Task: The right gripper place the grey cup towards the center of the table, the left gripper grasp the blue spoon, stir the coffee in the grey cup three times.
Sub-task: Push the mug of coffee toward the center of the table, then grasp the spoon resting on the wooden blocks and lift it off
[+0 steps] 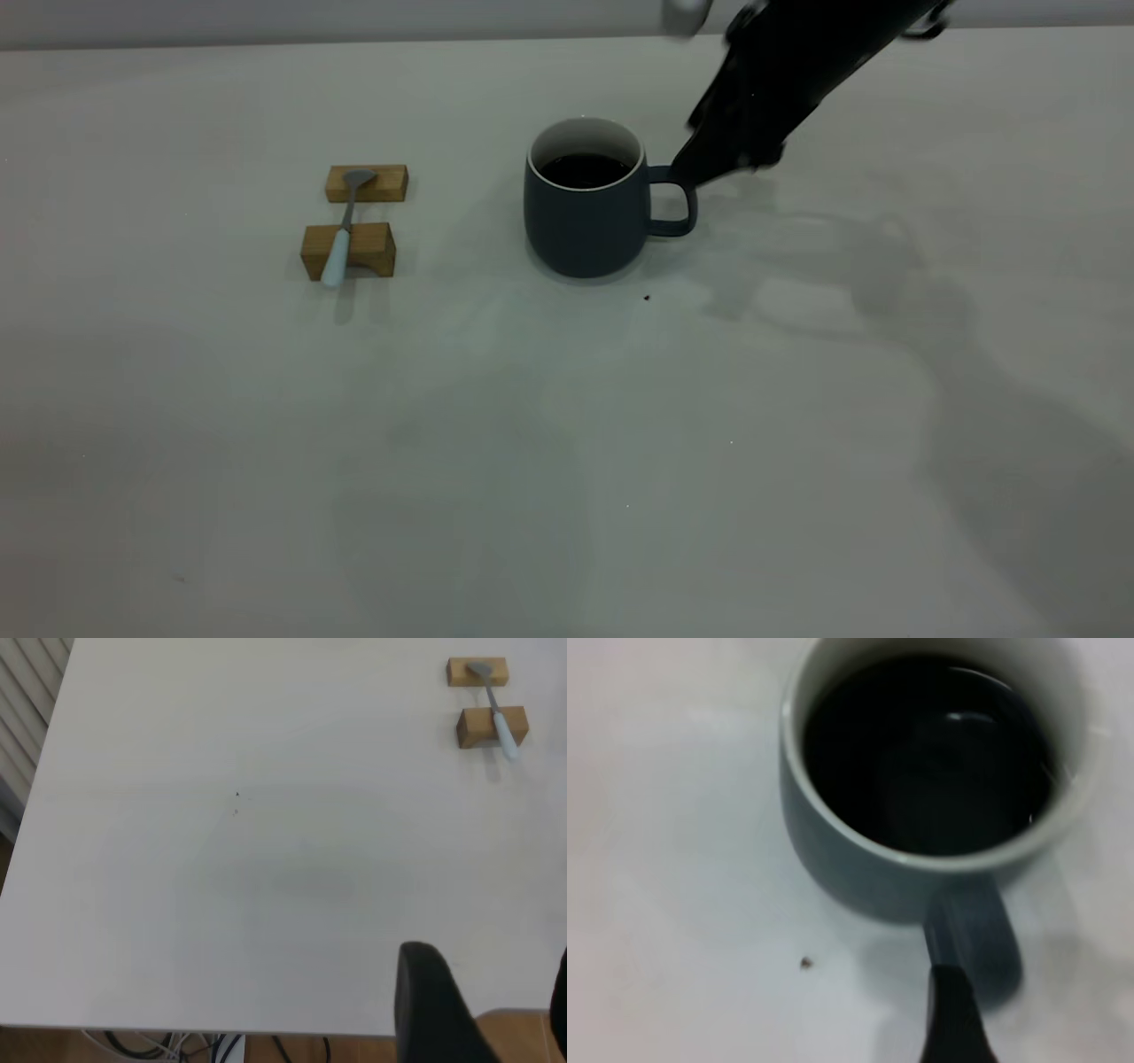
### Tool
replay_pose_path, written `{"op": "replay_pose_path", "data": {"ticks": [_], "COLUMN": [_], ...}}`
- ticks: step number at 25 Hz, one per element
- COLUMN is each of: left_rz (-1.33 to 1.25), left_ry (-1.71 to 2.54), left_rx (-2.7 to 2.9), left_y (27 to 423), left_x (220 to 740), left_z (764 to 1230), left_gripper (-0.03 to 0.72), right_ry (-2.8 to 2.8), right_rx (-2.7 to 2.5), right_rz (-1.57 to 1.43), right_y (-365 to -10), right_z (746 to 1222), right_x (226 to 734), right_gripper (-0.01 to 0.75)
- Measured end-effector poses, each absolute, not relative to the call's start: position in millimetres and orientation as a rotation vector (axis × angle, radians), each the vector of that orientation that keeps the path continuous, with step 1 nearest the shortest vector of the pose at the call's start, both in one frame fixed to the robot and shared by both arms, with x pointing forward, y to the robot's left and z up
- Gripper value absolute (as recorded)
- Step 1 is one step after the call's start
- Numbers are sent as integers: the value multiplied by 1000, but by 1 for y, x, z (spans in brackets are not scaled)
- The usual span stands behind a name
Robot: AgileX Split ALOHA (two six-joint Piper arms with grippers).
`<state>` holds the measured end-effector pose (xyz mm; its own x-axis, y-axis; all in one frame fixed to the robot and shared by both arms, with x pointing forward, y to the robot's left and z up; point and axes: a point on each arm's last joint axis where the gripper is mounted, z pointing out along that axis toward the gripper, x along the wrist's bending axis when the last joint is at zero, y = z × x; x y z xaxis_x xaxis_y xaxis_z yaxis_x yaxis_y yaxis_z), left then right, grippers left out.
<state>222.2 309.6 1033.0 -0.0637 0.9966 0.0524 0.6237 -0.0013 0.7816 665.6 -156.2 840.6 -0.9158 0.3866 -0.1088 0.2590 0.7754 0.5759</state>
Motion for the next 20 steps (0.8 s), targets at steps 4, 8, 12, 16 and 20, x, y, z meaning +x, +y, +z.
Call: {"op": "replay_pose_path", "data": {"ticks": [4,8,12,16,20], "left_rz": [893,893,893,893,893], "left_ry": [1740,1740,1740,1740,1740], "left_rx": [1674,1674,1674,1674,1674], "left_y": [310,310,310,310,310], "left_x": [222,222,222,222,222], "left_z": [1033,1033,1033,1033,1033], "left_gripper": [403,403,403,403,403], "right_ry": [2743,2677,2610,2502,2357], "right_rx": [935,1526,1870,1983,1975], "right_rz": [963,1028,804,529,400], "right_y": [-170,-193,-226,-256,-274], "right_z": [881,935,973,996,1015], "right_x": [644,606,551,490,429], "right_gripper": [535,535,535,535,535]}}
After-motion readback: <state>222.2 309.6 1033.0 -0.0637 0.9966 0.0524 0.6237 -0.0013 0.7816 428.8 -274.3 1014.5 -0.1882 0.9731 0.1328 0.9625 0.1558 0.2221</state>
